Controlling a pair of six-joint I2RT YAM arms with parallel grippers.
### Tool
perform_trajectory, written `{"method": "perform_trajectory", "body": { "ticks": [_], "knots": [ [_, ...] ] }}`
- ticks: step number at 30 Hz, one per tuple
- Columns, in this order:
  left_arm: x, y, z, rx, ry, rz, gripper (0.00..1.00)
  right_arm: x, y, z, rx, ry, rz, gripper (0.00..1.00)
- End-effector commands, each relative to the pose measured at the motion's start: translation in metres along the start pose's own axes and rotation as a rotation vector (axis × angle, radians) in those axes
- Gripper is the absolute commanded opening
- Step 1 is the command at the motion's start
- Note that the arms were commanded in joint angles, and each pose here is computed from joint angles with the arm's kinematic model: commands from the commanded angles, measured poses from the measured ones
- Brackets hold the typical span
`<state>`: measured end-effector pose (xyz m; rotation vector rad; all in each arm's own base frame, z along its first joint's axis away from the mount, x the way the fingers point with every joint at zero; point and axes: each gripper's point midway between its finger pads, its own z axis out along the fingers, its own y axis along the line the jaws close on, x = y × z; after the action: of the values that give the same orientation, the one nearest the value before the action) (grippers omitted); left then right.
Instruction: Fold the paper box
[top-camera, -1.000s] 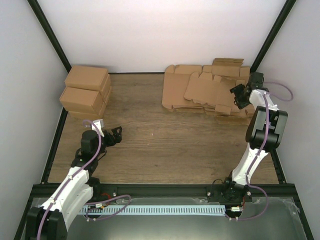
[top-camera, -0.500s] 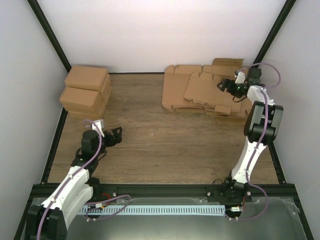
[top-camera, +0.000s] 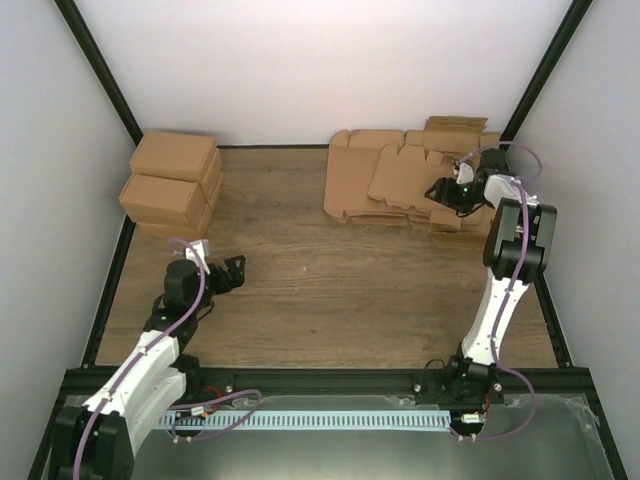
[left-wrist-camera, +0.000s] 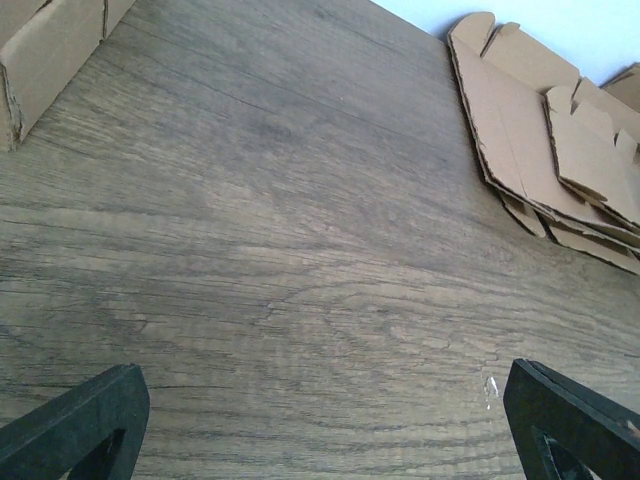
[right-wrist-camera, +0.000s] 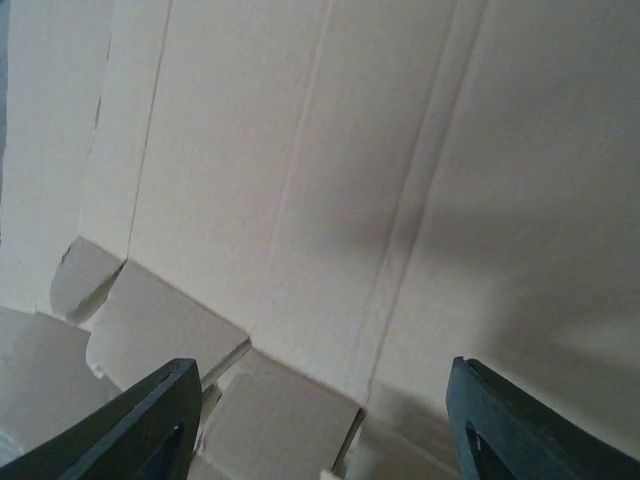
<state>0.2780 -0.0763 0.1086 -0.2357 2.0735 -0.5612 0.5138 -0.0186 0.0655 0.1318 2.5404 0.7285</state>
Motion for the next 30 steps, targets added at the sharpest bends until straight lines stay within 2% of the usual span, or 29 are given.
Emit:
{"method": "perform_trajectory", "body": {
  "ticks": [1, 5, 17, 22, 24, 26, 28, 30],
  "knots": [
    [-0.009, -0.009, 0.0, 0.03, -0.022, 0.022, 1.0, 0.01, 0.022, -0.018, -0.011, 0.018, -0.032, 0.67],
    [-0.01, -0.009, -0.001, 0.03, -0.029, 0.023, 1.0, 0.027, 0.022, -0.027, 0.037, 0.043, -0.024, 0.58],
    [-0.01, -0.011, -0.001, 0.039, -0.031, 0.025, 1.0, 0.039, 0.016, -0.05, 0.279, 0.047, -0.072, 0.47],
    [-0.01, -0.01, -0.001, 0.038, -0.03, 0.025, 1.0, 0.022, 0.002, -0.063, 0.404, -0.031, -0.06, 0.49],
    [-0.01, -0.01, -0.002, 0.035, -0.032, 0.025, 1.0, 0.012, 0.0, -0.069, 0.428, -0.075, -0.07, 0.56],
    [-0.01, -0.009, -0.002, 0.032, -0.033, 0.024, 1.0, 0.009, 0.015, -0.063, 0.29, -0.112, -0.104, 0.7],
    [-0.011, -0.009, -0.002, 0.03, -0.035, 0.025, 1.0, 0.003, 0.023, -0.067, 0.146, -0.179, -0.077, 0.74],
    [-0.01, -0.008, -0.002, 0.027, -0.033, 0.024, 1.0, 0.003, 0.017, -0.07, 0.114, -0.209, -0.036, 0.74]
  ]
}}
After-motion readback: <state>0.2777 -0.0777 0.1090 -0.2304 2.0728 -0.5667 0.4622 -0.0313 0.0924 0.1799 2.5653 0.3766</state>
